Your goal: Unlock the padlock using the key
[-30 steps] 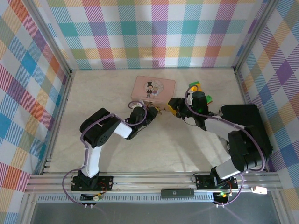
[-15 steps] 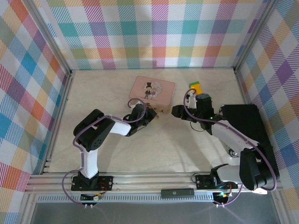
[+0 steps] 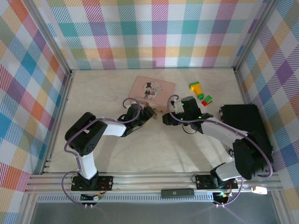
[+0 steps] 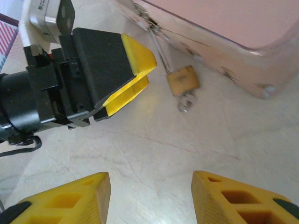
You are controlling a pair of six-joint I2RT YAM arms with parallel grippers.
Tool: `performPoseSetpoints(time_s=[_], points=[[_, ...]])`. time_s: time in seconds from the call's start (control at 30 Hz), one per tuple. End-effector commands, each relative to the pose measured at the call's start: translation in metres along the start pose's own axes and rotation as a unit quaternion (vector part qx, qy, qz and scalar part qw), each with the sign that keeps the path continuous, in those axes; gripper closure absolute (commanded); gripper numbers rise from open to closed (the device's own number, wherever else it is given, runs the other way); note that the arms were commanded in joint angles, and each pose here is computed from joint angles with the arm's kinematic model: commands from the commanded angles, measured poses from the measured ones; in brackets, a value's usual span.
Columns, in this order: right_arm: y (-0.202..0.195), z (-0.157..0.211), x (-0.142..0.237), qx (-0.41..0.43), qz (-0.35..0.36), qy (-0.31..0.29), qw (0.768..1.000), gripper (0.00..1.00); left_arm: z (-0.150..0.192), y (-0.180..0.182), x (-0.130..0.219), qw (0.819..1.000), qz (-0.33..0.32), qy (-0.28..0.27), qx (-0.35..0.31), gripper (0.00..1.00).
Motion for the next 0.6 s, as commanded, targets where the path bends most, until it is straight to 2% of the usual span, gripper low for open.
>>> performPoseSetpoints(time_s=[0.0, 0.17, 0.3, 0.57], points=[[0.015, -0.023, -0.015, 0.028, -0.01, -0.015, 0.999, 0.51, -0.015, 0.008, 0.02, 1.0, -0.011, 0.005, 0.009, 0.42], [0.005, -0.039, -0.045, 0.034, 0.02, 0.0, 0.999, 0.51, -0.032, 0.02, 0.042, 1.0, -0.015, 0.006, 0.012, 0.41], [-0.01, -0.053, -0.065, 0.064, 0.076, 0.014, 0.995, 0.49, -0.042, 0.022, 0.058, 1.0, -0.022, -0.002, -0.005, 0.41], [-0.037, -0.088, -0.076, 0.144, 0.189, 0.007, 0.971, 0.43, -0.045, 0.015, 0.065, 1.0, 0.006, -0.007, -0.002, 0.41]])
Point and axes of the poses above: each hand's point on the last joint's axis, 136 mm out from that joint toward the fingers, its own x axis back along the fingers, its own y axis along the line the jaws close on, z = x × y, the point moved 5 cm from there along x, back along the fingers, and after that the axes turned 5 degrees about -x, right-handed, at the moved point
